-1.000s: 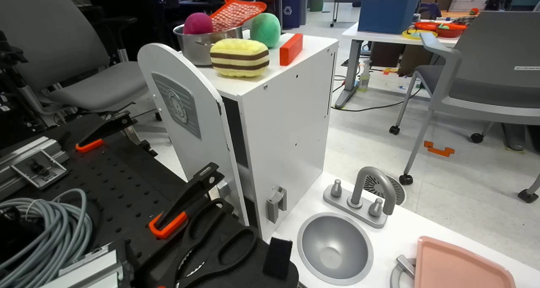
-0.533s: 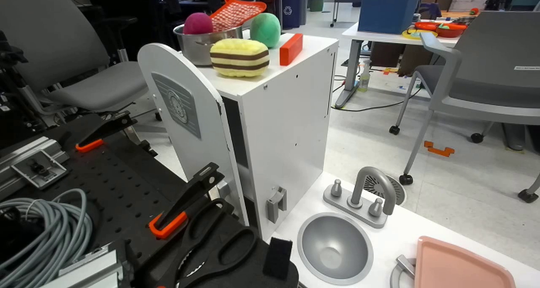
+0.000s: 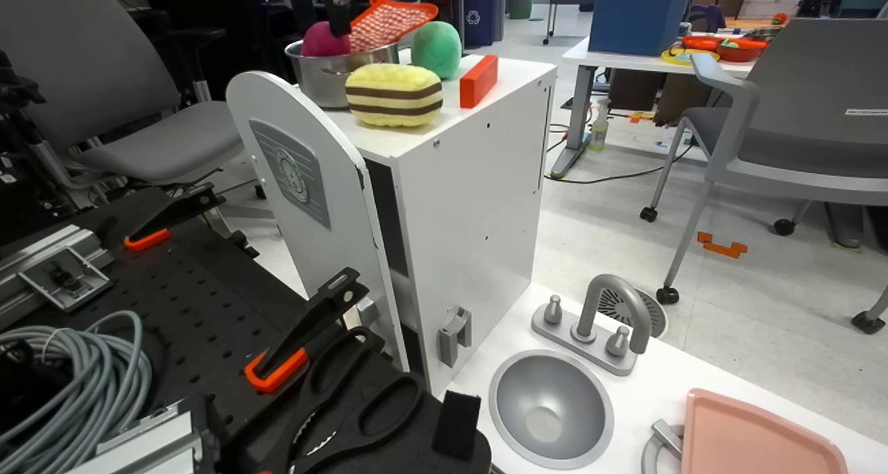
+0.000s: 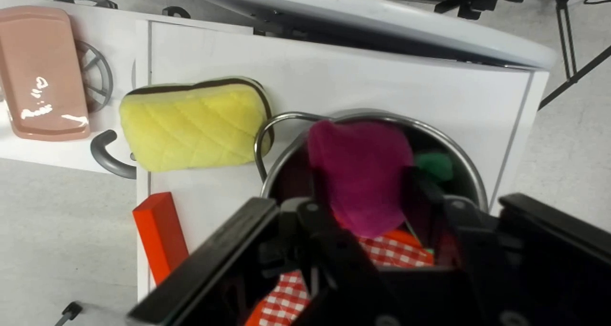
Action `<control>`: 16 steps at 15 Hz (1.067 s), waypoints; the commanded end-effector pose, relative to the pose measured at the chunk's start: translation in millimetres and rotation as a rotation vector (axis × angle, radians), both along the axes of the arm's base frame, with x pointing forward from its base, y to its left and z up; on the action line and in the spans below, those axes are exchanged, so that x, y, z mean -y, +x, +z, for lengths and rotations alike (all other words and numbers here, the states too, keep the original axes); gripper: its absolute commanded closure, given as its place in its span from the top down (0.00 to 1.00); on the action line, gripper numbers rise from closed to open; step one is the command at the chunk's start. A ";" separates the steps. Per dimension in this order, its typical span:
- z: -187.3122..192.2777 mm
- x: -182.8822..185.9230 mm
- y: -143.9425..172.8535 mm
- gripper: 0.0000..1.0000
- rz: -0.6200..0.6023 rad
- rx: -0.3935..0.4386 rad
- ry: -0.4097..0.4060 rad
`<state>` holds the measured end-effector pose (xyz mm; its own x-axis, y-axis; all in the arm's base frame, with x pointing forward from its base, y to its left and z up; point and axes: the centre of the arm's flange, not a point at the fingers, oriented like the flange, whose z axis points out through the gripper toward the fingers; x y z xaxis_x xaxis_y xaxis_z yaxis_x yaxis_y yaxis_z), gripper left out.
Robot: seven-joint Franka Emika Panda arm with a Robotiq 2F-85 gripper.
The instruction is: Remove the purple plushy from the pot and put it atop the cupboard
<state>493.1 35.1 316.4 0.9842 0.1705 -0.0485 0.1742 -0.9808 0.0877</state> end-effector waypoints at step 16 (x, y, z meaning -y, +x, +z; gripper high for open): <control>57.9 3.5 -12.3 0.01 0.022 0.092 0.066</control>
<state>493.0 32.9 356.0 0.9839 0.1757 0.0317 0.1738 -0.9833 0.0543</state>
